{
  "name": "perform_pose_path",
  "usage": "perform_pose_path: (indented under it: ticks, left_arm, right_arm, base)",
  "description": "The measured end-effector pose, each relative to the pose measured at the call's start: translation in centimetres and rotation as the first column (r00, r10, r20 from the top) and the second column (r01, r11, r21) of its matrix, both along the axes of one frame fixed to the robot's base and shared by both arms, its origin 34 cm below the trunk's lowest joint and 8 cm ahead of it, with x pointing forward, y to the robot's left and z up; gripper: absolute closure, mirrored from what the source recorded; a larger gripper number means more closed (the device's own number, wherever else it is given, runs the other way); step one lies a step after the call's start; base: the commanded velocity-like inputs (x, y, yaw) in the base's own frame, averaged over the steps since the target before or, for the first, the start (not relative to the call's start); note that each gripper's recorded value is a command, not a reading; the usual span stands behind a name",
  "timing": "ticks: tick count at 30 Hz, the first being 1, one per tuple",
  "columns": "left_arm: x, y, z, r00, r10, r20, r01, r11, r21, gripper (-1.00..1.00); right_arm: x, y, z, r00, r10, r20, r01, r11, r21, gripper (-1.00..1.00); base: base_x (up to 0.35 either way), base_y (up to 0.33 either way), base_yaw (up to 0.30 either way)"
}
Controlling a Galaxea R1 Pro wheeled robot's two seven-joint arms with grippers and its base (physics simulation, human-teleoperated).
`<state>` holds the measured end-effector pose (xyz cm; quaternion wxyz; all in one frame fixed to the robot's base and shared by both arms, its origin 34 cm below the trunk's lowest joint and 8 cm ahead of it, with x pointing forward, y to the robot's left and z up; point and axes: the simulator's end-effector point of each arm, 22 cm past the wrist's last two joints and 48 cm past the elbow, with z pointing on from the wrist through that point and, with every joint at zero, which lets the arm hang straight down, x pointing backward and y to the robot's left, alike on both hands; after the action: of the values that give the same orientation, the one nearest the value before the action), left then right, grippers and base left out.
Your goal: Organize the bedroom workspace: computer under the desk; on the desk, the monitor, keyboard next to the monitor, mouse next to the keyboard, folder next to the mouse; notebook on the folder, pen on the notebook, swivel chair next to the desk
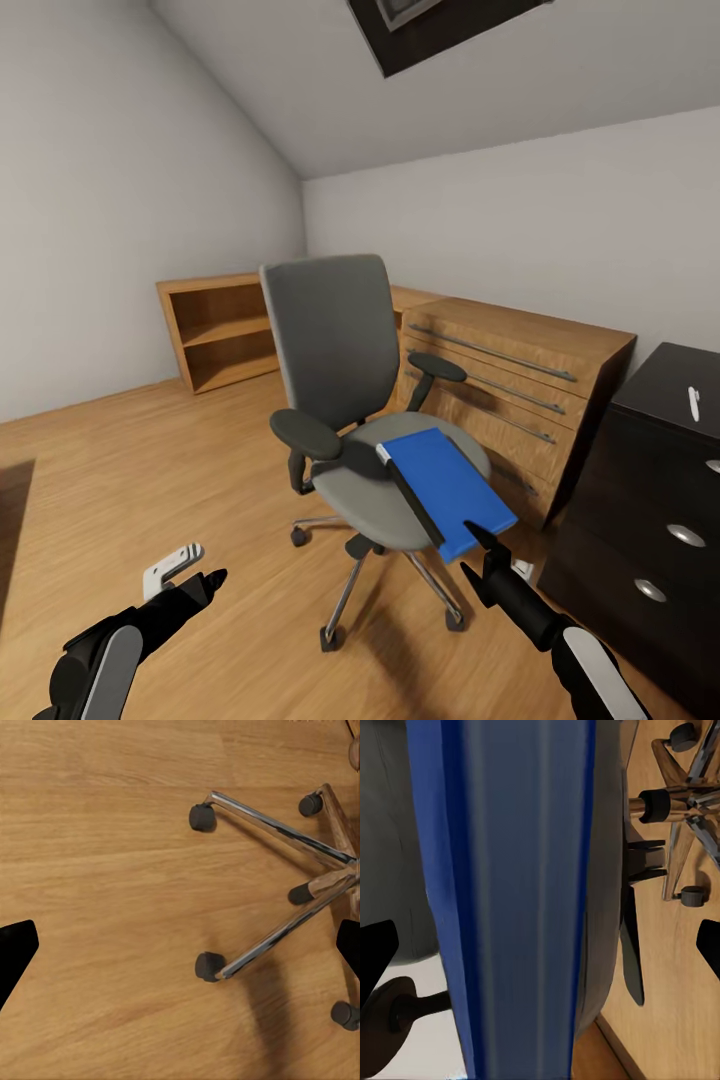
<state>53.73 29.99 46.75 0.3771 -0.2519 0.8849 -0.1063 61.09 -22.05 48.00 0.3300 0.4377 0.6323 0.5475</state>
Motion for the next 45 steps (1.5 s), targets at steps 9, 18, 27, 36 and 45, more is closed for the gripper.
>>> perform_pose_path:
  ticks: [9,18,27,36,45]
  left_arm:
    - [0.2,0.2,0.9,1.000,0.004,0.000,-0.004,1.000,0.001,-1.00]
    - [0.2,0.5,0.9,1.000,0.010,0.001,-0.010,1.000,-0.001,-1.00]
    - [0.2,0.5,0.9,1.000,0.010,0.001,-0.010,1.000,-0.001,-1.00]
    - [0.3,0.5,1.1,1.000,0.011,0.000,-0.011,1.000,0.000,-1.00]
    - [0.8,0.5,3.3,1.000,0.012,0.003,-0.012,1.000,0.003,-1.00]
  right_arm:
    - [0.2,0.0,0.9,1.000,0.001,0.000,-0.001,1.000,0.000,-1.00]
    - [0.2,0.1,0.9,1.000,0.002,0.000,-0.002,1.000,0.001,-1.00]
    - [0.2,0.1,1.0,1.000,0.002,0.000,-0.002,1.000,0.003,1.00]
    - [0.3,0.1,1.2,1.000,0.003,0.000,-0.003,1.000,0.003,1.00]
    - [1.3,0.0,4.7,0.999,-0.001,0.038,0.001,1.000,-0.009,1.00]
  base:
    - [0.000,0.000,0.000]
    - [0.043,0.027,0.000]
    - [0.022,0.014,0.000]
    - [0.000,0.000,0.000]
    - [-0.010,0.000,0.000]
